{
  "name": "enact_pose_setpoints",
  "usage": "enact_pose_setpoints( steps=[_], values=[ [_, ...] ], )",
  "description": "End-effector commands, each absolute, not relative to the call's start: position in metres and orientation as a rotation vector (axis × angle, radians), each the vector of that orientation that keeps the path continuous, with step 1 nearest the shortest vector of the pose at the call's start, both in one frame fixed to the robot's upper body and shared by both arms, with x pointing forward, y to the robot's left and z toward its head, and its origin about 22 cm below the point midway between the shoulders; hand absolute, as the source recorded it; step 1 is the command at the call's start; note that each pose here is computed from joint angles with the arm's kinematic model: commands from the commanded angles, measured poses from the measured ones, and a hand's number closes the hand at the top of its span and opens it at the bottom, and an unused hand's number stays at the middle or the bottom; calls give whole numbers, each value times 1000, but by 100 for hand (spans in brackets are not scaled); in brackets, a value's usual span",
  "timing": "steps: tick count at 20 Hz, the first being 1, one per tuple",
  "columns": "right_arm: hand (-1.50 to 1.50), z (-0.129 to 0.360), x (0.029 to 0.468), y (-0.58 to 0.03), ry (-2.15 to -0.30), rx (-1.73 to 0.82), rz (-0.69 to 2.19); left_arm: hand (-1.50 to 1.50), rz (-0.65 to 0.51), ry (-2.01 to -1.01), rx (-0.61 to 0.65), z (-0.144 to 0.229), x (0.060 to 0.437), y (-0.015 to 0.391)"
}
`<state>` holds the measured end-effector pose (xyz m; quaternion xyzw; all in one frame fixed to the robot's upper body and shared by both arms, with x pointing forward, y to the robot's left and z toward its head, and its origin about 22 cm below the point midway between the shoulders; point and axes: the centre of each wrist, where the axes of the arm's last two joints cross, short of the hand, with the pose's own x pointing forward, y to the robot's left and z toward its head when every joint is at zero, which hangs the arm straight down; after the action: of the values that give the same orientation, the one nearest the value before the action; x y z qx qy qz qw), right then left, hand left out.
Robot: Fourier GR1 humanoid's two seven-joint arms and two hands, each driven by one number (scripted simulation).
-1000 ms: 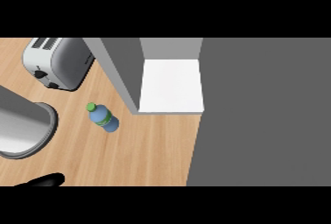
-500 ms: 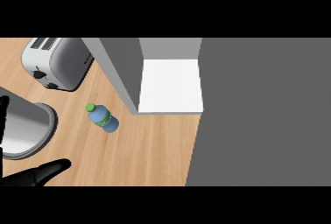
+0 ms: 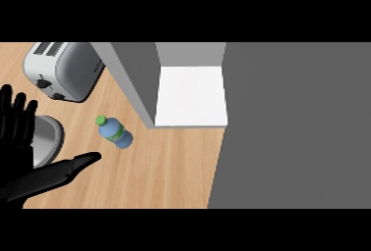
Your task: Pick up the bottled water, place it into the cabinet and close the cabinet
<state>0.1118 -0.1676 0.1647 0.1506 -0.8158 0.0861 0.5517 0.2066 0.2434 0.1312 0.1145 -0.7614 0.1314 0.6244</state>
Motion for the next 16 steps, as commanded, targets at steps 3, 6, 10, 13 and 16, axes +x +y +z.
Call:
enact_pose_setpoints(
  steps=[3, 6, 10, 13, 16],
  values=[
    [-150, 181, 98, -163, -2005, 278, 243, -150, 310, -1722, 300, 100, 225, 236],
    [-150, 184, 86, -170, -2013, 308, 228, -150, 328, -1702, 317, 97, 226, 262],
    [-150, 192, 93, -163, -1983, 295, 201, -150, 300, -1691, 313, 71, 229, 282],
    [-150, 182, 91, -167, -1997, 303, 228, -150, 300, -1663, 312, 47, 243, 254],
    [-150, 182, 95, -166, -1995, 294, 242, -150, 273, -1640, 284, 27, 257, 254]
  ],
)
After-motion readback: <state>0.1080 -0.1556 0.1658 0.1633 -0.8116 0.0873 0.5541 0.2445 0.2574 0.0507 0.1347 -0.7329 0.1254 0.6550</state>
